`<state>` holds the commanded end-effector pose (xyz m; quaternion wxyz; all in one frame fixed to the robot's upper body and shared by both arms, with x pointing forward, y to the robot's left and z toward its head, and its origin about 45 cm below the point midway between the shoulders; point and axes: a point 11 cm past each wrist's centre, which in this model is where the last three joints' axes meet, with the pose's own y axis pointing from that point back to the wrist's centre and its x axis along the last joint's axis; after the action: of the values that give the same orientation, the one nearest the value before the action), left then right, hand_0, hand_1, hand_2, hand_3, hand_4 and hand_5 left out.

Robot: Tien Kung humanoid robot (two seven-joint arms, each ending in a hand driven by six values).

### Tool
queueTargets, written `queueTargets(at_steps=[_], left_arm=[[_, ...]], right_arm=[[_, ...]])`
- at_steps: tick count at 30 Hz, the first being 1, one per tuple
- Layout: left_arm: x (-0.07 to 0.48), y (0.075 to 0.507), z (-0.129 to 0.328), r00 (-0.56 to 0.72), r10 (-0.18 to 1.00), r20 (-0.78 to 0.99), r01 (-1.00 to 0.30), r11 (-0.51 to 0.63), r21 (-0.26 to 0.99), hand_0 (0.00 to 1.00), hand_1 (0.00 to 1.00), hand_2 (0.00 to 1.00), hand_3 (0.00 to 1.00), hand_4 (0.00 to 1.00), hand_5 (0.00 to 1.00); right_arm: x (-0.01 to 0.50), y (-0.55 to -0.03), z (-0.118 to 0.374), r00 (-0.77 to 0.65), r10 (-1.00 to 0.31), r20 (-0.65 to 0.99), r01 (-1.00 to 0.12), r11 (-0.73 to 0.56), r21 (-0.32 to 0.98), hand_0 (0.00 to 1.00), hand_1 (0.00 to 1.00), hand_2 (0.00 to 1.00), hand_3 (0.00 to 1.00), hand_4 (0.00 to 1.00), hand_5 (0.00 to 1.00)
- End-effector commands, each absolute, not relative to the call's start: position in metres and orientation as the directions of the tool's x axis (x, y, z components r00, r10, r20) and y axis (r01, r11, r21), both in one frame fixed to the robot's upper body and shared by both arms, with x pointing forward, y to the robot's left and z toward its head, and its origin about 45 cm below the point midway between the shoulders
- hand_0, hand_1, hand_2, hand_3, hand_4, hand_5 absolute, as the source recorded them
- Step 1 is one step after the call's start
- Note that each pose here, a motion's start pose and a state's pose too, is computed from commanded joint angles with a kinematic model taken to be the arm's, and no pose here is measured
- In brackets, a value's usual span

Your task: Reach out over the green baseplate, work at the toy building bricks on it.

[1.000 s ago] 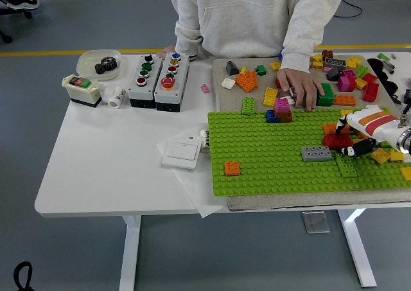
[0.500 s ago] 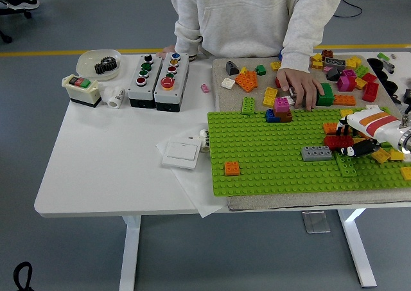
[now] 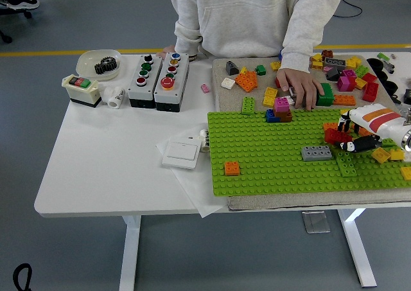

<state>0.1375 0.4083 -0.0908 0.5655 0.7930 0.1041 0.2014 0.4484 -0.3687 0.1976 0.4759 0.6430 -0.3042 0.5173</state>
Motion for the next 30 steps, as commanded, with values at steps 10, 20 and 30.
queueTargets(at_steps=[10, 20, 30], left_arm=[[0.134, 0.409, -0.091, 0.899, 0.392, 0.195, -0.056, -0.339, 0.939, 0.784, 0.769, 0.770, 0.607, 0.686, 0.594], [0.132, 0.410, -0.092, 0.900, 0.391, 0.191, -0.051, -0.340, 0.939, 0.782, 0.768, 0.769, 0.607, 0.686, 0.594], [0.133, 0.410, -0.092, 0.899, 0.392, 0.194, -0.054, -0.340, 0.939, 0.783, 0.768, 0.770, 0.607, 0.686, 0.593]], right_arm=[[0.447, -0.372, 0.199, 0.292, -0.017, 0.956, -0.903, -0.335, 0.270, 0.192, 0.389, 0.504, 0.509, 0.700, 0.527], [0.446, -0.367, 0.214, 0.284, -0.065, 0.957, -0.911, -0.329, 0.248, 0.181, 0.383, 0.501, 0.510, 0.696, 0.516], [0.443, -0.354, 0.231, 0.296, -0.035, 0.955, -0.910, -0.316, 0.271, 0.176, 0.380, 0.500, 0.510, 0.697, 0.514]])
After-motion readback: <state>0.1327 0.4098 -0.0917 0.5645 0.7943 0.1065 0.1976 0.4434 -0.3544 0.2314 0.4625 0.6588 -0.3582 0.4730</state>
